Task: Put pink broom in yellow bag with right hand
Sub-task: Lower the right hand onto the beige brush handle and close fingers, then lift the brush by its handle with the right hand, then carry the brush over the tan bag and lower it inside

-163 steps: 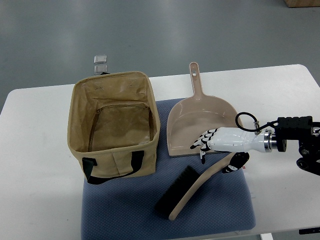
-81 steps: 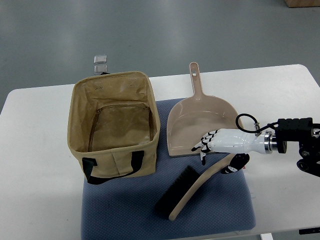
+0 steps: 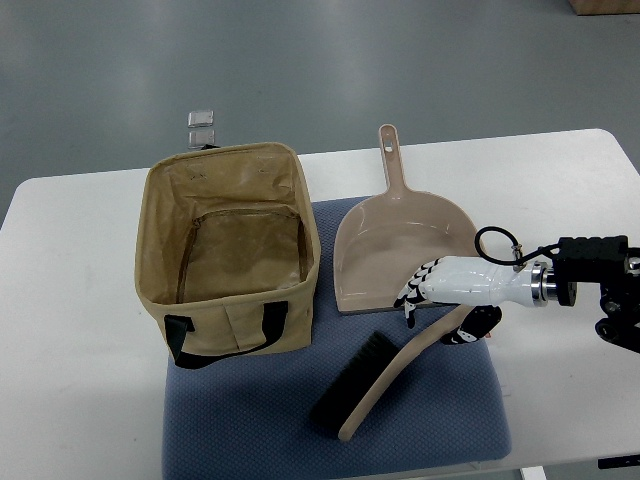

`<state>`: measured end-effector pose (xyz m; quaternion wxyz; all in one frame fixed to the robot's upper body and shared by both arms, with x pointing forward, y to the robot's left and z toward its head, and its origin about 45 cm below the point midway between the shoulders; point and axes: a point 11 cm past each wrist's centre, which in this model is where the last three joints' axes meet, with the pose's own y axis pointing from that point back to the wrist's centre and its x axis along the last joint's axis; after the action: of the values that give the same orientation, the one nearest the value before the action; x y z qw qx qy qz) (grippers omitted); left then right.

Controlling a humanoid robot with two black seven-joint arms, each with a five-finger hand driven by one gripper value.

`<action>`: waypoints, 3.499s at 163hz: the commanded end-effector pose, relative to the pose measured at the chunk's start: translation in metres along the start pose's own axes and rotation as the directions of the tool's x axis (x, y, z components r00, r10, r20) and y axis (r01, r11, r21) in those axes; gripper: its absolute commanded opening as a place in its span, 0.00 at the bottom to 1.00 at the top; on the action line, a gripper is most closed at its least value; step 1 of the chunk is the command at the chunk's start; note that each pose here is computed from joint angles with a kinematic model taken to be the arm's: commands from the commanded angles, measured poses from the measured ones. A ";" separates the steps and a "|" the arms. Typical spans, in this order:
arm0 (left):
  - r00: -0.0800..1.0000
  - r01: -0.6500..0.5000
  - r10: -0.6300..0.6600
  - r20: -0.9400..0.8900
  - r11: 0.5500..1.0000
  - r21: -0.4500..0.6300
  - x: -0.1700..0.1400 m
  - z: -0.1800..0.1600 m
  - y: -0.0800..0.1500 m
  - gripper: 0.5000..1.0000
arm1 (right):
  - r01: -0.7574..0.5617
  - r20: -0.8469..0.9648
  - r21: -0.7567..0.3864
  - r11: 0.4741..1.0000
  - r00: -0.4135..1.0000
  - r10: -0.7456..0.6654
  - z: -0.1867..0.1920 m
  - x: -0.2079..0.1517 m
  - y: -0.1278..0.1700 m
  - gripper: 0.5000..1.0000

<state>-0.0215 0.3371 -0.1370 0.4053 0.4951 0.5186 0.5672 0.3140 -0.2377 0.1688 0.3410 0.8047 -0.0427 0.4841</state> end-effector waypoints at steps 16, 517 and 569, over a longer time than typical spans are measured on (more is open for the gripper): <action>1.000 0.000 0.000 0.000 1.000 0.000 0.000 0.000 0.000 1.00 | 0.003 0.001 -0.002 1.000 1.000 -0.003 0.000 -0.001 0.001 0.40; 1.000 0.000 0.000 -0.002 1.000 0.001 0.000 -0.001 0.000 1.00 | -0.422 0.056 0.107 0.900 0.907 0.418 -0.020 0.296 -0.024 0.06; 1.000 0.000 0.000 -0.002 1.000 0.001 0.000 -0.001 0.000 1.00 | -0.319 0.071 0.079 0.944 0.947 0.314 -0.021 0.218 -0.089 0.07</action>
<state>-0.0224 0.3372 -0.1370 0.4044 0.4949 0.5192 0.5674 0.4569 -0.1092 0.3330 0.2123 0.8116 -0.1692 0.5173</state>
